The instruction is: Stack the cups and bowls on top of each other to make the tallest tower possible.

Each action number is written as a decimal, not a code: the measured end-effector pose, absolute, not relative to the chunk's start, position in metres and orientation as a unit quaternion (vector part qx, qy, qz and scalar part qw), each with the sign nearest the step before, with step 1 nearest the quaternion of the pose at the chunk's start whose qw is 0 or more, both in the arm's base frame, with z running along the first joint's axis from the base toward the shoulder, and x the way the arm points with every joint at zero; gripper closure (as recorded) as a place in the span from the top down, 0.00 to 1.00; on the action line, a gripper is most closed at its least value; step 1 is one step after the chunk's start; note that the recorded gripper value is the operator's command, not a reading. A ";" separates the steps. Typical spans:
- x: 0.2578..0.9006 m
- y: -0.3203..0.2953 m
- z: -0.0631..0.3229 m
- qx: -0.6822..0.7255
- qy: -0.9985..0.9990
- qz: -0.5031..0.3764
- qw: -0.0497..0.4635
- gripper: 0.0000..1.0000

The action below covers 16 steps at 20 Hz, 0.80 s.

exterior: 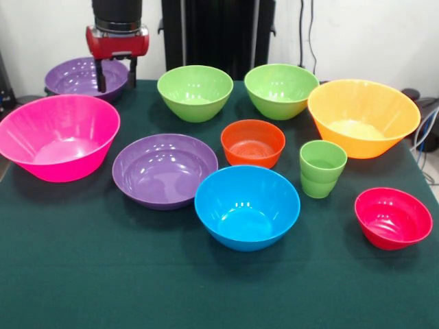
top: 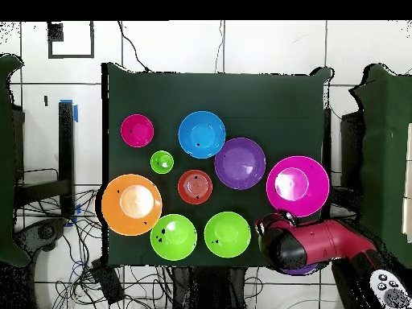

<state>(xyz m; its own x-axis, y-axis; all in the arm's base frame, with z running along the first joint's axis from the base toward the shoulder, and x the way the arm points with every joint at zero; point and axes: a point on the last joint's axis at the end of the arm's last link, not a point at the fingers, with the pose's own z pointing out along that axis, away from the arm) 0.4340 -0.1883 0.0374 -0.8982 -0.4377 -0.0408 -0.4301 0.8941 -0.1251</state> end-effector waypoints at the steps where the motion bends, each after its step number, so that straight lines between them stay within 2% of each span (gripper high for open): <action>1: 0.434 -0.187 0.037 -0.226 0.972 -0.057 0.033 1.00; 16: 0.433 -0.164 0.032 -0.267 0.961 -0.064 0.022 1.00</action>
<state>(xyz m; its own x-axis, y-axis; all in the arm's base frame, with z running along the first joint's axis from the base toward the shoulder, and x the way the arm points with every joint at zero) 0.4327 -0.1641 0.0322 -0.8562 -0.5165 -0.0084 -0.5108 0.8489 -0.1357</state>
